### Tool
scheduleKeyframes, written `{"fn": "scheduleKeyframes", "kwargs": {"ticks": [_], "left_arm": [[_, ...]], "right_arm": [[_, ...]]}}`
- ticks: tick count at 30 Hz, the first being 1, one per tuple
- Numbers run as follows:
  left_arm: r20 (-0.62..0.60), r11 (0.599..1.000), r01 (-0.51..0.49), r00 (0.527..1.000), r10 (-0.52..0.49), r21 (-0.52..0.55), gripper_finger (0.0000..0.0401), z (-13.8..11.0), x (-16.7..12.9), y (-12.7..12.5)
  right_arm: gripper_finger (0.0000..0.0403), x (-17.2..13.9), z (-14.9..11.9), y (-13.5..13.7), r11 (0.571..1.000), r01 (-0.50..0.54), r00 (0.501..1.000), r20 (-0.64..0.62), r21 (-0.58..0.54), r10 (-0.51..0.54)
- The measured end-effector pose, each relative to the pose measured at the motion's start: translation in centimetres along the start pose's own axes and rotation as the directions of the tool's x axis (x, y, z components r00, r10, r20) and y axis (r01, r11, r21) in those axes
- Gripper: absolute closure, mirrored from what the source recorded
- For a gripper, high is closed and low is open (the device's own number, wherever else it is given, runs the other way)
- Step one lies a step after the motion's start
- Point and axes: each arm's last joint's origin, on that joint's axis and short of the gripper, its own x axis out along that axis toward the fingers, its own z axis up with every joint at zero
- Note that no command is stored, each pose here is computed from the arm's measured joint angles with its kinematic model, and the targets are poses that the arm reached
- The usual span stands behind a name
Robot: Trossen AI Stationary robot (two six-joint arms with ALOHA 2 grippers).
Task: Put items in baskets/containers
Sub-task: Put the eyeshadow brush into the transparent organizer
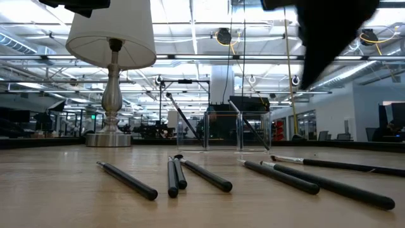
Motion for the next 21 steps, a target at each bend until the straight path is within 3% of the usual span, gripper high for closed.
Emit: {"fn": "scheduleKeyframes", "kwargs": {"ticks": [5,7,10,16,21], "left_arm": [[-0.001,1.0,0.0,1.0,0.0,-0.015,0.0375,0.0,0.0,0.0],[0.004,1.0,0.0,1.0,0.0,-0.019,0.0375,0.0,0.0,0.0],[0.014,1.0,-0.001,1.0,0.001,-0.022,0.0375,0.1,0.0,0.0],[0.014,1.0,-0.001,1.0,0.001,-0.009,0.0375,0.1,0.0,0.0],[0.013,1.0,-0.002,1.0,0.002,-0.007,0.0375,0.1,0.0,0.0]], "right_arm": [[0.0382,1.6,-0.4,-1.0,0.994,-0.032,0.986,-0.162,0.106,0.049],[0.0357,2.6,-0.3,-1.2,0.982,-0.078,0.976,-0.189,0.171,0.11],[0.0304,3.9,-0.2,-1.6,0.974,-0.135,0.967,-0.19,0.18,0.169],[0.0202,6.1,-0.4,-3.8,0.962,-0.057,0.967,-0.227,0.267,0.12],[0.0163,7.4,-0.5,-4.8,0.957,-0.066,0.97,-0.208,0.283,0.128]]}}
